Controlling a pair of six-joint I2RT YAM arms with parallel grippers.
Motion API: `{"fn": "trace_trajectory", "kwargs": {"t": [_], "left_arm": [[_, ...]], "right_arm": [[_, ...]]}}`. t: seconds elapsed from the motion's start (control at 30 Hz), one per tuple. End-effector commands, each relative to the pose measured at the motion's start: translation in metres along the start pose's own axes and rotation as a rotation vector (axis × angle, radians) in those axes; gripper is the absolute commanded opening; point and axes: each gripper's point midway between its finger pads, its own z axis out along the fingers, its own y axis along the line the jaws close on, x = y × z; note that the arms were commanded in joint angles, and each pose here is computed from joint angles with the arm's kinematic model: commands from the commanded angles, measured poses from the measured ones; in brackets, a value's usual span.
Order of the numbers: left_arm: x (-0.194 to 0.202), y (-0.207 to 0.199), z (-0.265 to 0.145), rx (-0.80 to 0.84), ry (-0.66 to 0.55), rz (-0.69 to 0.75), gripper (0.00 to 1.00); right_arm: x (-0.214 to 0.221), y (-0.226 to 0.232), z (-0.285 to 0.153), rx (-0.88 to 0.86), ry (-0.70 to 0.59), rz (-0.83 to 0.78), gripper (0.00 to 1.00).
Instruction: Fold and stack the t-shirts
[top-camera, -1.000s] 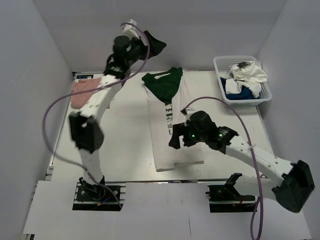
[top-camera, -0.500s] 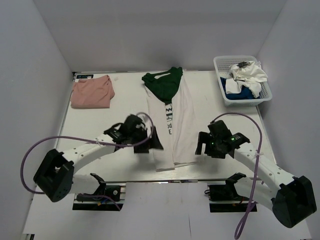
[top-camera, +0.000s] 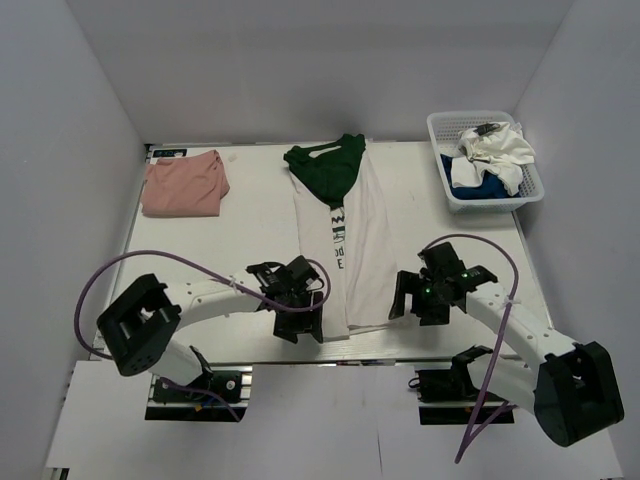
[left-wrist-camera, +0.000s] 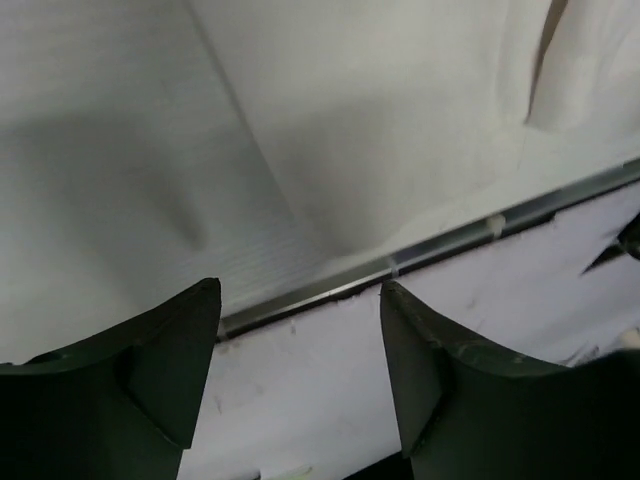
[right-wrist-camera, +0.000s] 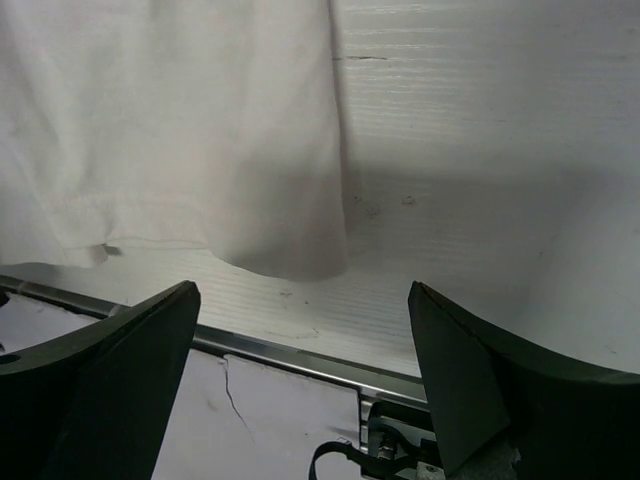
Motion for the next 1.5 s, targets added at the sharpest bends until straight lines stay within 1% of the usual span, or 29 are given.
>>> {"fn": "trace_trajectory", "kwargs": {"t": [0.0,0.1,0.13,0.17,0.23,0.27,0.37,0.4,0.47,0.5,0.53,0.6,0.63,0.67,0.73,0.77,0.83,0.87,0.9,0.97,1.0,1.03,1.13,1.17,1.2,1.27,1.37,1.4,1.47], "left_arm": [[-0.027,-0.011,0.002,-0.024,-0.083,0.045,0.73],[-0.035,-0.022,0.009,-0.002,-0.078,0.088,0.63],[-0.033,-0.022,0.015,-0.017,-0.061,0.092,0.56],[-0.032,-0.02,0.018,-0.025,-0.054,0.09,0.51],[-0.03,-0.02,0.02,-0.023,-0.037,0.088,0.43],[-0.025,-0.02,0.023,-0.024,-0.02,0.094,0.36],[-0.02,-0.013,0.026,-0.039,-0.006,0.089,0.27],[-0.018,-0.014,0.026,-0.039,-0.003,0.098,0.2],[-0.019,-0.013,0.026,-0.045,-0.01,0.098,0.09],[-0.024,-0.017,0.025,-0.043,-0.028,0.101,0.08],[-0.028,-0.023,0.022,-0.03,-0.039,0.105,0.08],[-0.028,-0.022,0.023,-0.041,-0.03,0.102,0.04],[-0.031,-0.027,0.021,-0.031,-0.039,0.105,0.04],[-0.03,-0.025,0.021,-0.037,-0.033,0.103,0.04],[-0.03,-0.026,0.02,-0.038,-0.032,0.102,0.01],[-0.03,-0.026,0.02,-0.038,-0.032,0.102,0.0],[-0.025,-0.022,0.015,-0.057,-0.015,0.088,0.0],[-0.025,-0.02,0.013,-0.068,-0.021,0.076,0.0],[-0.02,-0.014,0.011,-0.092,0.0,0.07,0.0],[-0.013,-0.012,0.004,-0.093,0.014,0.046,0.0],[-0.007,-0.005,0.003,-0.109,0.027,0.041,0.0],[-0.001,-0.004,-0.002,-0.104,0.038,0.029,0.0],[0.01,0.005,-0.008,-0.117,0.06,0.008,0.0],[0.014,0.004,-0.011,-0.109,0.073,0.006,0.0],[0.015,0.006,-0.012,-0.109,0.073,0.006,0.0],[0.014,0.003,-0.016,-0.103,0.068,-0.001,0.0],[-0.004,-0.012,-0.023,-0.092,0.007,0.011,0.0],[-0.009,-0.014,-0.022,-0.1,-0.008,0.013,0.0],[-0.027,-0.019,-0.024,-0.106,-0.051,0.0,0.0]], "right_arm": [[-0.003,0.015,0.003,-0.1,0.013,-0.046,0.9],[0.0,0.014,0.008,-0.101,0.038,-0.051,0.9],[-0.001,0.013,0.009,-0.097,0.04,-0.05,0.89],[0.0,0.011,0.011,-0.092,0.042,-0.05,0.89],[0.001,0.01,0.014,-0.09,0.044,-0.047,0.83],[0.0,0.01,0.014,-0.091,0.044,-0.045,0.81],[0.0,0.009,0.02,-0.088,0.048,-0.044,0.74],[0.002,0.006,0.023,-0.077,0.062,-0.041,0.68],[0.002,0.007,0.027,-0.085,0.062,-0.042,0.58],[0.003,0.007,0.029,-0.084,0.068,-0.039,0.52],[0.004,0.007,0.03,-0.085,0.076,-0.035,0.35],[0.002,0.011,0.03,-0.109,0.07,-0.043,0.25],[0.003,0.01,0.031,-0.11,0.068,-0.046,0.2],[-0.004,0.009,0.033,-0.107,0.033,-0.049,0.18],[-0.004,0.01,0.034,-0.111,0.029,-0.075,0.09],[-0.002,0.009,0.033,-0.11,0.041,-0.083,0.0],[0.005,0.015,0.029,-0.147,0.079,-0.114,0.0],[0.014,0.013,0.026,-0.139,0.111,-0.116,0.0],[0.025,0.017,0.02,-0.172,0.14,-0.121,0.0],[0.039,0.022,0.012,-0.205,0.154,-0.134,0.0],[0.051,0.026,0.006,-0.23,0.199,-0.114,0.0],[0.061,0.029,0.002,-0.243,0.213,-0.126,0.0],[0.081,0.029,0.0,-0.236,0.265,-0.103,0.0],[0.086,0.034,-0.002,-0.257,0.268,-0.128,0.0],[0.088,0.04,-0.003,-0.274,0.276,-0.1,0.0],[0.086,0.043,-0.002,-0.272,0.272,-0.109,0.0],[0.076,0.039,0.003,-0.205,0.256,-0.152,0.0],[0.061,0.049,-0.001,-0.213,0.219,-0.186,0.0],[0.043,0.046,0.001,-0.154,0.161,-0.19,0.0]]}}
